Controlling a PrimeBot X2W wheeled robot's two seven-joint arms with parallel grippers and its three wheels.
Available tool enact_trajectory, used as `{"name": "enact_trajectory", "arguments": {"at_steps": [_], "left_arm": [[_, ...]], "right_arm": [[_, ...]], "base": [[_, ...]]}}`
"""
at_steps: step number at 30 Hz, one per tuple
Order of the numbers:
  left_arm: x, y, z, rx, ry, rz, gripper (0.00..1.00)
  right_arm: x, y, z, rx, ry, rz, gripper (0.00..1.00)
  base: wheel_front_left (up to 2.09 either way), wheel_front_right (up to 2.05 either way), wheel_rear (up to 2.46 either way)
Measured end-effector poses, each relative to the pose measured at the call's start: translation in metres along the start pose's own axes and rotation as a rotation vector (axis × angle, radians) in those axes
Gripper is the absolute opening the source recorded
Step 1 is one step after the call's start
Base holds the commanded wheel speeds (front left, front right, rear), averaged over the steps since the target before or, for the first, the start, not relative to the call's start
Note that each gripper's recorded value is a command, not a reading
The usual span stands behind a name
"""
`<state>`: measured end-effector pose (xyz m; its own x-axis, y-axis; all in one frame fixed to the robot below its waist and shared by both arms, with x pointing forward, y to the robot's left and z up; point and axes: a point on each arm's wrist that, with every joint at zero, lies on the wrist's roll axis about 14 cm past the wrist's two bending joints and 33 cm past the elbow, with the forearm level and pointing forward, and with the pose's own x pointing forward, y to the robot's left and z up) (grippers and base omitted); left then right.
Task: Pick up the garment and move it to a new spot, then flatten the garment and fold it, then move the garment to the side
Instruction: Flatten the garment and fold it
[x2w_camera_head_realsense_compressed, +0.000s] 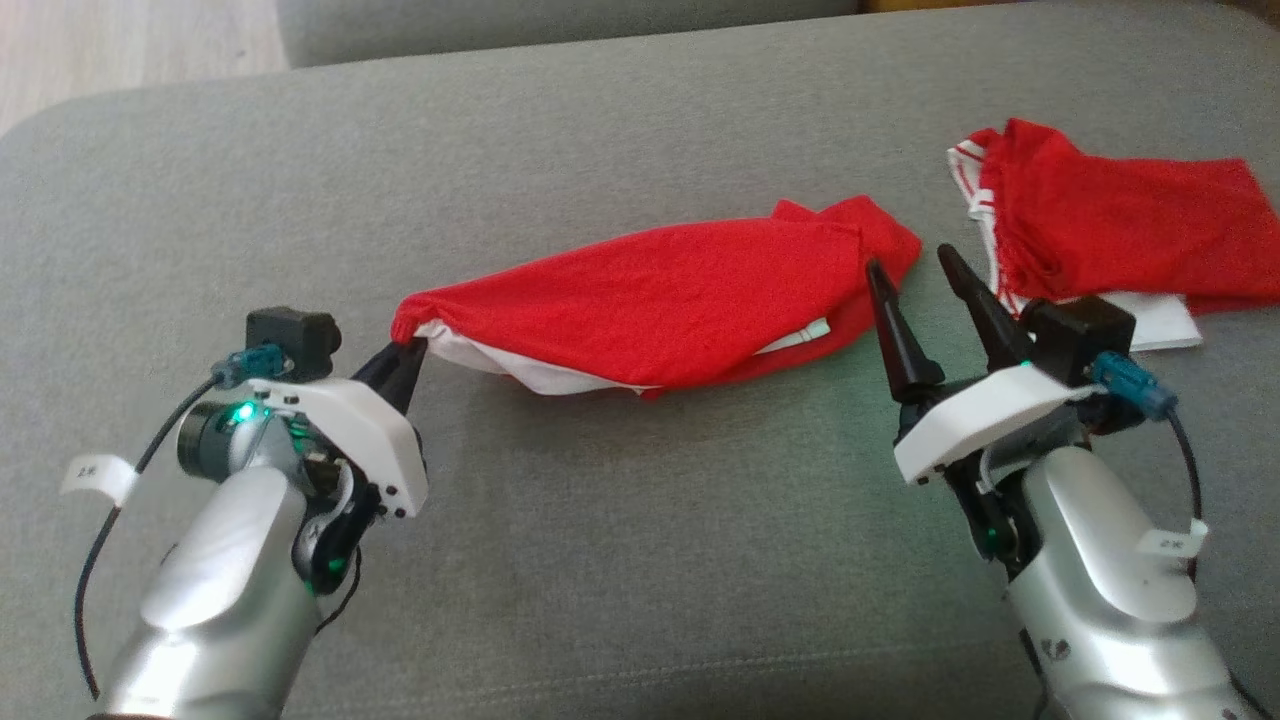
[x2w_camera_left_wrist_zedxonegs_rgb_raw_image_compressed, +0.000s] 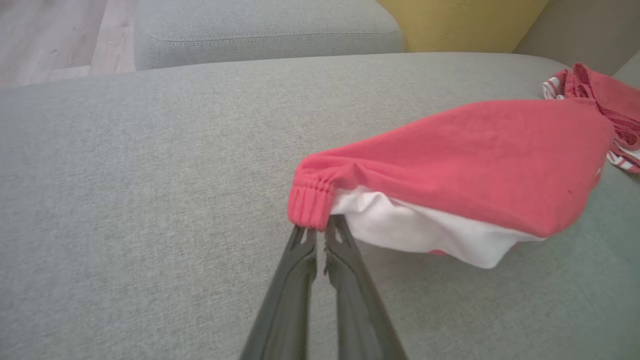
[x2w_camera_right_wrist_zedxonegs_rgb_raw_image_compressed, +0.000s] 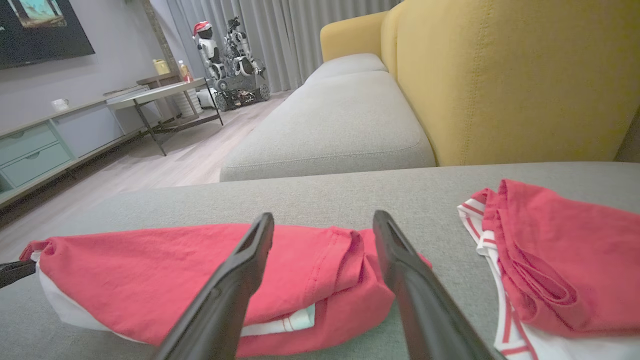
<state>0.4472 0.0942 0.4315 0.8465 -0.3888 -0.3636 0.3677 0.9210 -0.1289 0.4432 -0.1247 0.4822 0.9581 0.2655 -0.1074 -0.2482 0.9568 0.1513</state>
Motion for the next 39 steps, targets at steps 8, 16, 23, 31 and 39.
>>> {"name": "enact_trajectory", "arguments": {"at_steps": [8,16,23,31,39], "left_arm": [[-0.006,0.023,-0.016,-0.015,-0.001,0.084,1.00],[-0.019,0.036,0.010,-0.047,-0.157,0.153,1.00],[-0.044,0.033,0.052,-0.159,-0.374,0.192,1.00],[-0.078,0.016,0.036,-0.262,-0.442,0.225,1.00],[-0.089,0.028,0.023,-0.271,-0.430,0.273,1.00]], "right_arm": [[0.013,0.015,-0.002,-0.014,0.019,0.049,1.00],[0.013,0.022,0.006,-0.034,0.000,0.076,1.00],[-0.006,0.037,-0.020,-0.058,0.059,0.134,1.00],[-0.012,0.070,-0.051,-0.190,0.157,0.298,1.00],[0.011,0.091,-0.077,-0.465,0.253,0.496,1.00]], "base": [[0.00,0.00,0.00],[0.00,0.00,0.00],[0.00,0.00,0.00],[0.00,0.00,0.00],[0.00,0.00,0.00]]}}
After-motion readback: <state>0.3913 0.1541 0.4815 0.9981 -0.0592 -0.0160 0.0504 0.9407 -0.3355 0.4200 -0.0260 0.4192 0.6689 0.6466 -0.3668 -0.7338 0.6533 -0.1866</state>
